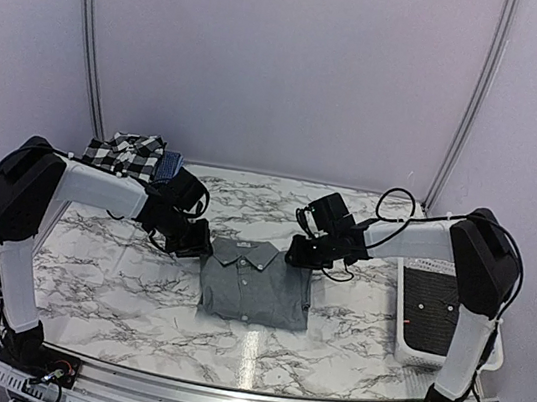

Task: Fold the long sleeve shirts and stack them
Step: Smooth out the square-folded shirt at the center of the board.

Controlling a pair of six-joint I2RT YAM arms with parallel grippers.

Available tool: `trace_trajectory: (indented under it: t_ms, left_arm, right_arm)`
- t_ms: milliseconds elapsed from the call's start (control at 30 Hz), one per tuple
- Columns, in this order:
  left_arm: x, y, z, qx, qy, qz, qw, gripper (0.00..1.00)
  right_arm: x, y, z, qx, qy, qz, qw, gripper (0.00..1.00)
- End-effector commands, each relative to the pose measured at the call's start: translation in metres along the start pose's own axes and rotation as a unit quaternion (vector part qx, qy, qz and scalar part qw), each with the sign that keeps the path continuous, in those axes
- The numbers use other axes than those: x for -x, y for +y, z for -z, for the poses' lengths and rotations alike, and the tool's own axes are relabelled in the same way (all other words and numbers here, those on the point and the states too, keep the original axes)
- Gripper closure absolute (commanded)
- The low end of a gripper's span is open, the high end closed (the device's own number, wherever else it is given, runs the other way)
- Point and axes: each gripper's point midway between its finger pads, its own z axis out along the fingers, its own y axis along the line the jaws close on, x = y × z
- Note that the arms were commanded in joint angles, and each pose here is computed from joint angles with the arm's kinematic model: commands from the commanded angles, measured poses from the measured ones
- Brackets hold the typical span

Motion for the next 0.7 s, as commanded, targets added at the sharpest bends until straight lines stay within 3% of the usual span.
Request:
trace_trajectory:
  t_ms: [0, 167, 267, 667]
  left_arm:
    - [0.011, -0.018, 0.001, -0.031, -0.004, 0.008, 0.999, 0.74]
    - [0.019, -0.028, 0.013, -0.041, -0.023, -0.011, 0.999, 0.91]
    - [0.021, -0.034, 0.021, -0.045, -0.033, -0.028, 0.998, 1.00]
    - [0.028, -0.067, 0.039, -0.062, -0.055, -0.085, 0.993, 1.00]
  right_arm:
    - [0.016, 0.007, -0.001, 0.013, -0.013, -0.005, 1.000, 0.76]
    - [0.025, 0.011, 0.011, 0.015, -0.023, 0.000, 1.000, 1.00]
    - [0.033, 0.015, 0.024, 0.016, -0.035, 0.003, 0.999, 1.00]
    - [0.038, -0.004, 0.069, -0.039, -0.071, -0.003, 0.997, 1.00]
